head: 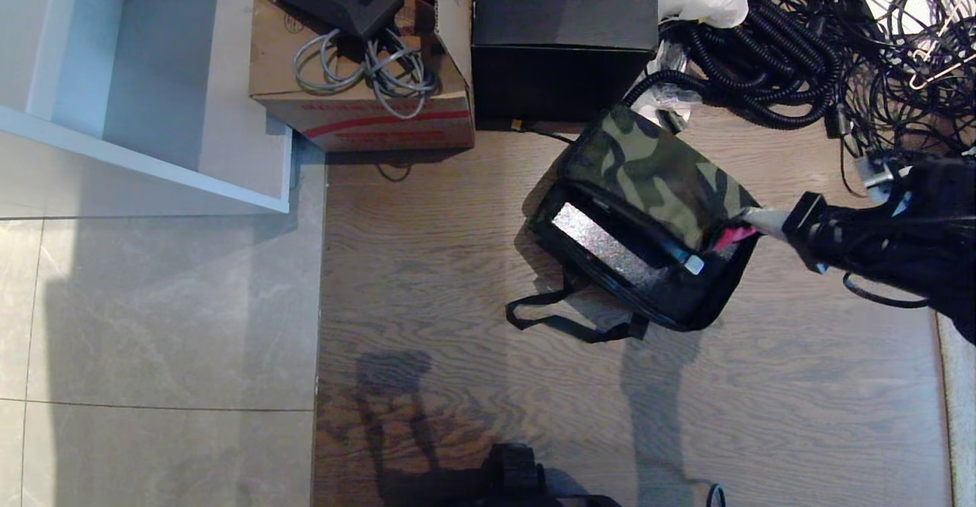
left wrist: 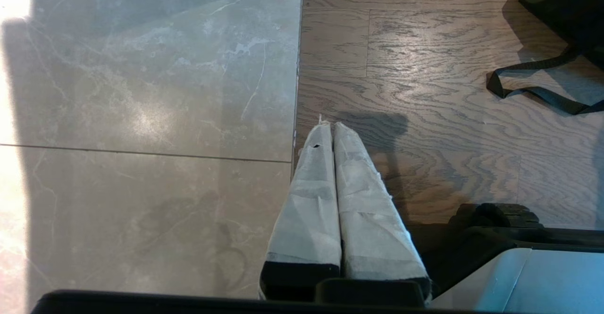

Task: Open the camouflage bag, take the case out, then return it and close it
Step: Open the top of the storage box

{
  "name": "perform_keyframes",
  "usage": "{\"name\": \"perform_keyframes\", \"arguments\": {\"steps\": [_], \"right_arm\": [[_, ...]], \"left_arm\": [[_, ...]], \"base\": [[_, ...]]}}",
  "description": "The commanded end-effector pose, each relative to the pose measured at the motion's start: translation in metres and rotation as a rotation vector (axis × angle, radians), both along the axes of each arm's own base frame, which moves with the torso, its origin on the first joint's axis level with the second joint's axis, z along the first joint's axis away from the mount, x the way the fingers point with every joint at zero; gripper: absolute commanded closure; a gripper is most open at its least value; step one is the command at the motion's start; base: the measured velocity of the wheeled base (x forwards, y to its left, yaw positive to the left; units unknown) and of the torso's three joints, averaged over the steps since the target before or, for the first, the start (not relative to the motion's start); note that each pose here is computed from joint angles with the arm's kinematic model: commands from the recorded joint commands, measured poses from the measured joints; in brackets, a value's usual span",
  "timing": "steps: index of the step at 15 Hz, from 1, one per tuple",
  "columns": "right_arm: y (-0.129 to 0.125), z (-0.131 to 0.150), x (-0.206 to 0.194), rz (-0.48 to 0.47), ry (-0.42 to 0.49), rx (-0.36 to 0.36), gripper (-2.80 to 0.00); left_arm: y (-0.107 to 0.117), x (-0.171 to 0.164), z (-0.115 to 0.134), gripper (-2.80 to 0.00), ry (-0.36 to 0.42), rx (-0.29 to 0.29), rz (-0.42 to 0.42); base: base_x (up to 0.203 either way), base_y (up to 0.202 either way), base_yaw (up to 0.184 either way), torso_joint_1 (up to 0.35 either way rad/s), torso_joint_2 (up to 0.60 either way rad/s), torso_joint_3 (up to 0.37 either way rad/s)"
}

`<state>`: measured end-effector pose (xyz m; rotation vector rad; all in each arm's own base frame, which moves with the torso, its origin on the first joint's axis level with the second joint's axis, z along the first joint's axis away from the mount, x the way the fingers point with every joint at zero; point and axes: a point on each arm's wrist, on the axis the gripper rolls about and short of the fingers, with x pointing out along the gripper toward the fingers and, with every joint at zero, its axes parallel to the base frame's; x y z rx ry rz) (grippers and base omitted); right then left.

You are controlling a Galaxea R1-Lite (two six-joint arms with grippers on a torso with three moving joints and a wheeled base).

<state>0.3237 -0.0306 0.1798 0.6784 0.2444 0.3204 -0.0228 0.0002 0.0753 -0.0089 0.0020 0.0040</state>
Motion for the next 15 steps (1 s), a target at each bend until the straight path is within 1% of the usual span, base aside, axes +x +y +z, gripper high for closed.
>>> {"name": "perform_keyframes", "arguments": {"steps": [1,4,6,7,11,12,13,15], "right_arm": [[-0.019,0.026,0.003,-0.047,-0.089,0.007,0.00],[-0.053,0.042,0.006,-0.091,-0.158,-0.012,0.00],[-0.058,0.041,0.011,-0.094,-0.170,-0.027,0.00],[-0.064,0.043,0.016,-0.109,-0.201,-0.042,-2.80],[-0.076,0.040,0.024,-0.143,-0.296,-0.072,-2.80],[-0.076,0.041,0.024,-0.144,-0.298,-0.073,-2.80],[-0.083,0.041,0.026,-0.157,-0.329,-0.085,-2.80],[-0.091,0.040,0.028,-0.176,-0.349,-0.104,-2.80]], "left_arm": [[0.000,0.000,0.000,0.00,-0.001,0.000,0.001],[0.000,0.000,0.000,0.00,-0.001,0.000,-0.001],[0.000,0.000,0.000,0.00,-0.001,0.000,0.000],[0.000,0.000,0.000,0.00,-0.001,0.000,0.001],[0.000,0.000,0.000,0.00,-0.001,0.000,-0.001],[0.000,0.000,0.000,0.00,-0.001,0.000,0.000],[0.000,0.000,0.000,0.00,-0.001,0.000,0.001],[0.000,0.000,0.000,0.00,-0.001,0.000,0.001]], "base": [[0.000,0.000,0.000,0.000,0.00,0.000],[0.000,0.000,0.000,0.000,0.00,0.000],[0.000,0.000,0.000,0.000,0.00,0.000],[0.000,0.000,0.000,0.000,0.00,0.000],[0.000,0.000,0.000,0.000,0.00,0.000],[0.000,0.000,0.000,0.000,0.00,0.000],[0.000,0.000,0.000,0.000,0.00,0.000],[0.000,0.000,0.000,0.000,0.00,0.000]]}}
